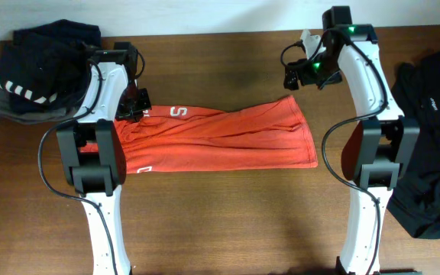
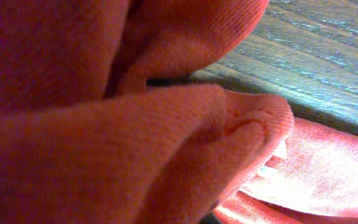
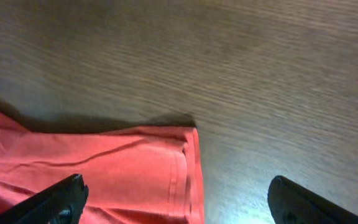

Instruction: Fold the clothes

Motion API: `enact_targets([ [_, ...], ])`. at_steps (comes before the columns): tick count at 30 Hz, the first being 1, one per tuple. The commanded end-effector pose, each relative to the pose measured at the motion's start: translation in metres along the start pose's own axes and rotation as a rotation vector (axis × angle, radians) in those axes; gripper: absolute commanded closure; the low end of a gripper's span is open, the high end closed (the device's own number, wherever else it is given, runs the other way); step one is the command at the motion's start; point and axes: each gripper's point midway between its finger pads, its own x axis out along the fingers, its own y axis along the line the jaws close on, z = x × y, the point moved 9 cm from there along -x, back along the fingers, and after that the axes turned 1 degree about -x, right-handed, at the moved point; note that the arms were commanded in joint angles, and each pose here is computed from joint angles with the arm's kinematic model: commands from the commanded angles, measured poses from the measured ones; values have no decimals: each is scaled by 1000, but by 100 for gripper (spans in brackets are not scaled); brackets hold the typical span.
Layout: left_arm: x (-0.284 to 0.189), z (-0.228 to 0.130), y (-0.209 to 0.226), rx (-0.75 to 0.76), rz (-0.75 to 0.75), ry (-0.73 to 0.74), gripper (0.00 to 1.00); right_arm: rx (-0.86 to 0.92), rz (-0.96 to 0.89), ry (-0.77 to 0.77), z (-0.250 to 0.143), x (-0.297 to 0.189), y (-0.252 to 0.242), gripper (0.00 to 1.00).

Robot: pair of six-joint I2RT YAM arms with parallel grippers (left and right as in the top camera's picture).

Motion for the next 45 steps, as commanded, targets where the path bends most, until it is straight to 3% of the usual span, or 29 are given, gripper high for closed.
enact_targets([
  [1,19,0,3,11,34,35,94,-13,56,41,-13,24,-2,5],
  [3,19,0,3,11,34,35,94,-11,69,55,-20,41,-2,12],
  [12,19,0,2,11,29,33,94,-60,112,36,-19,63,19,22],
  [16,19,0,2,12,30,36,94,-99,45,46,-16,67,29,31],
  [21,19,0,2,12,31,36,94,-112,18,55,-16,69,33,31],
  [31,19,0,2,12,31,37,94,-107,-46,74,-18,68,27,53],
  [33,19,0,2,12,31,37,94,-107,-74,83,-19,68,25,70],
  [39,19,0,2,12,31,36,94,-55,-160,126,-25,66,18,94],
  [45,19,0,2,12,31,36,94,43,-179,185,-33,51,21,96],
])
